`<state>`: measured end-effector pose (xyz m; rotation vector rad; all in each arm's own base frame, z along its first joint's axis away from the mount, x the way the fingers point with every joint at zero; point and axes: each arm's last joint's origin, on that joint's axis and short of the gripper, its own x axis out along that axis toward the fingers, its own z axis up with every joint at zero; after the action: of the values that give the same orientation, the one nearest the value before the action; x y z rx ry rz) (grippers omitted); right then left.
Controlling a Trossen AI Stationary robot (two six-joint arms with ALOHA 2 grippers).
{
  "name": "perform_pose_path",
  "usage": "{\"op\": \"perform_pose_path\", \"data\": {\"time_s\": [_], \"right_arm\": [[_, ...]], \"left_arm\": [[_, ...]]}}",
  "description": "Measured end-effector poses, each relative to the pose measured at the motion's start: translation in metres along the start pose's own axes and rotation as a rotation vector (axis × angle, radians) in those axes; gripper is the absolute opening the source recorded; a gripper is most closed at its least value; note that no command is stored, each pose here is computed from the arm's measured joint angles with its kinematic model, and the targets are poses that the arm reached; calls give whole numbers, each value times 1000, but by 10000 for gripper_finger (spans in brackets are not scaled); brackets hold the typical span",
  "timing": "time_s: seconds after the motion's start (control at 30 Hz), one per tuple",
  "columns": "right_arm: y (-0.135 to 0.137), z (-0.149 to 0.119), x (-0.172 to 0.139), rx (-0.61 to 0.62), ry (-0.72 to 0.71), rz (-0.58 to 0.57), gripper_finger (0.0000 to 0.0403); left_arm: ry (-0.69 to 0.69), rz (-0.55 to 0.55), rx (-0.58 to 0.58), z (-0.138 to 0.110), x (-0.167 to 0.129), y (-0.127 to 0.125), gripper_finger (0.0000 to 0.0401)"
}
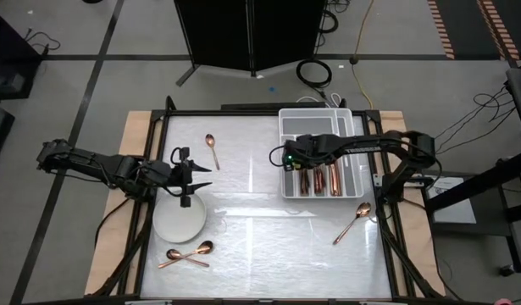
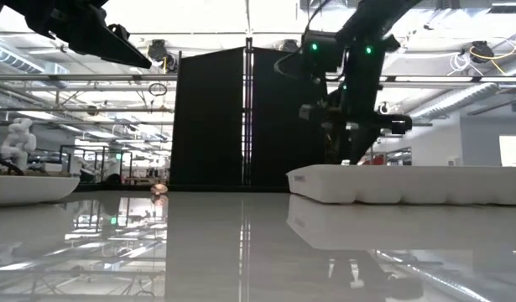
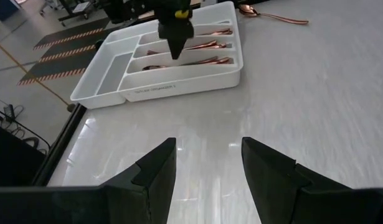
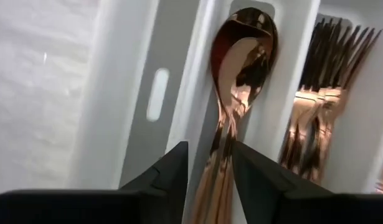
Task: Sort silverware
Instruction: Put the bronze spoon into the silverware tray
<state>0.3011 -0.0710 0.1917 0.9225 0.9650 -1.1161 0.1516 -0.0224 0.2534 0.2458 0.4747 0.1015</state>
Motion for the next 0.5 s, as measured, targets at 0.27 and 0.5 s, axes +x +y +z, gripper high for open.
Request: {"op": "perform_pose_path", "data": {"time_s": [0.27,0.5], "right_arm": [[18,-29,-49,-79,100,-50,110],[12,-112,-66,5,244,-161,110]], "left_arm": [[1,0,27,0,0,0,183],[-51,14,102,5,0,1,183]]}}
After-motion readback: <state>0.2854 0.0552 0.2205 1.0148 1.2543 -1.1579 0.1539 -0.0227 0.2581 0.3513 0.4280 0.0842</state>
